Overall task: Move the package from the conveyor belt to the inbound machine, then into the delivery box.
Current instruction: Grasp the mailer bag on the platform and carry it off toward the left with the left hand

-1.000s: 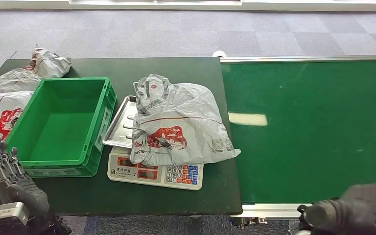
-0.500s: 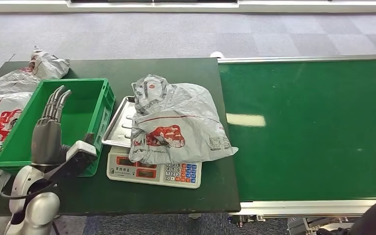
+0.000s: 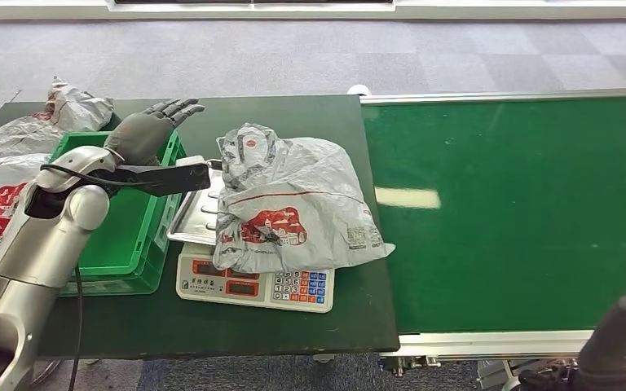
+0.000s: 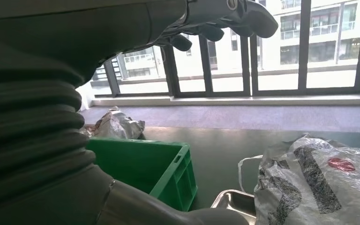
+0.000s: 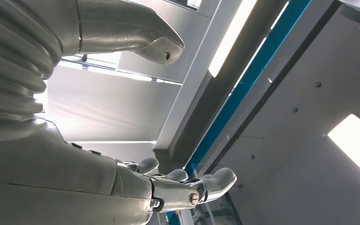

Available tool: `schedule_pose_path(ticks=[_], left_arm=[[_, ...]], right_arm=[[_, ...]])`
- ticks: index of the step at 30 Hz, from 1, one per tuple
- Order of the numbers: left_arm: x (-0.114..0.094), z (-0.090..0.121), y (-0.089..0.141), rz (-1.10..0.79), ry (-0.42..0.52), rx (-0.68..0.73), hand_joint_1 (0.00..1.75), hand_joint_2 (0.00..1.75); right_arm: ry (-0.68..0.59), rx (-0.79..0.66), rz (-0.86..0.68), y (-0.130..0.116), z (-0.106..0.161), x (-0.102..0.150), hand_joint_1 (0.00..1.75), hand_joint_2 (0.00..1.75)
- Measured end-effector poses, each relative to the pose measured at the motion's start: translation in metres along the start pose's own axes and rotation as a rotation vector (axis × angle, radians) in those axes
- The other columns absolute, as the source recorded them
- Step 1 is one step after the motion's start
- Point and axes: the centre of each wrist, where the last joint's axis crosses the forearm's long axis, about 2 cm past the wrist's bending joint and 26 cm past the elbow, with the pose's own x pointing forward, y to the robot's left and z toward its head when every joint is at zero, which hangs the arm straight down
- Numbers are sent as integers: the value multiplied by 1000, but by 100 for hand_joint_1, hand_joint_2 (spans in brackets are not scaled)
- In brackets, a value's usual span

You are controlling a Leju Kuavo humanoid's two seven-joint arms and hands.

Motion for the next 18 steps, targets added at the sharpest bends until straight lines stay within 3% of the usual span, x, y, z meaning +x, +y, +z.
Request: schedule_pose_path(ticks=[3,7,13,18], left_arm=[[11,-18,2,4,-36,-95,0,175],[35,-40,-15,3,-90,-226,0,175],[56,-55,-29,3,-128,-311,0,175],[77,-63,-56,32,-170,-397,0,175]], right_arm=[[11,-2,-3,-1,1,-2,0,175],[18,-2,1,-3,2,-5,0,175],[24,10,7,-5,4,-6,0,175],[29,37,23,-7,9,-5,0,175]])
